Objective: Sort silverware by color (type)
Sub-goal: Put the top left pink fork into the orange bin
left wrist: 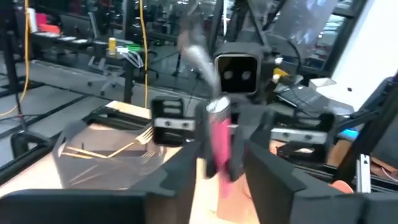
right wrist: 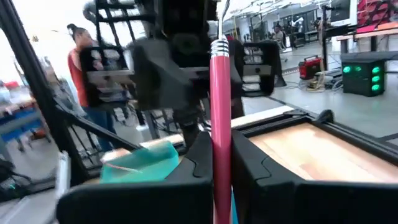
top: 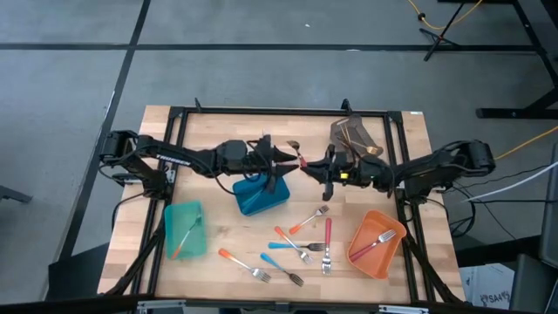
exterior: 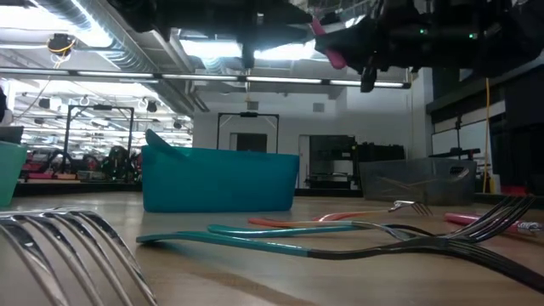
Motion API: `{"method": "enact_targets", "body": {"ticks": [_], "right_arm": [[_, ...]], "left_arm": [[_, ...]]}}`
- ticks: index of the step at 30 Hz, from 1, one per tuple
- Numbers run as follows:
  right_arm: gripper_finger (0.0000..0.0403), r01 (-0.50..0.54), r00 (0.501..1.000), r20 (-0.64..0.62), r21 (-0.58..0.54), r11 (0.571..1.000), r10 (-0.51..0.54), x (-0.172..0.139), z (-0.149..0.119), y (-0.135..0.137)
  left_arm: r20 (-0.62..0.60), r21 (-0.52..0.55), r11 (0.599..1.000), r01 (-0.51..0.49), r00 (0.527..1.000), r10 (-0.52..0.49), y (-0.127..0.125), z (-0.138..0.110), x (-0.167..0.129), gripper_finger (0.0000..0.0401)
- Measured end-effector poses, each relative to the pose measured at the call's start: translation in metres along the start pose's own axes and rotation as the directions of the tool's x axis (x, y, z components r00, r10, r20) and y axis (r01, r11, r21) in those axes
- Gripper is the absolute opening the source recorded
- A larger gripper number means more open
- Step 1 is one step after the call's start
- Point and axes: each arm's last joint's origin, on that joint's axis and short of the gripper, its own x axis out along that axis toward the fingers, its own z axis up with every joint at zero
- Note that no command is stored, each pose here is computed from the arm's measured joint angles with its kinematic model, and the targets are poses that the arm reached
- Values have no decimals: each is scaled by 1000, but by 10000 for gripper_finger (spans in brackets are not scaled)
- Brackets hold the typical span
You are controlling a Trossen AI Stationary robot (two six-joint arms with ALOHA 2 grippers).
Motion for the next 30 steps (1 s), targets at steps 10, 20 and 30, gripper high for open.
{"method": "enact_targets", "body": {"ticks": [10, 20, 30], "right_arm": [[11, -44, 999, -15, -47, 998, 43, 9, -2, 2], [12, -55, 998, -8, -62, 997, 54, 9, -2, 3], [11, -55, 998, -3, -63, 997, 55, 9, -1, 3]], "left_arm": [[88, 85, 996, 29, 995, -36, -10, 7, -1, 174], [108, 84, 996, 4, 994, -13, -10, 8, -1, 132], [109, 84, 996, 4, 994, -13, -10, 9, -1, 66]]}}
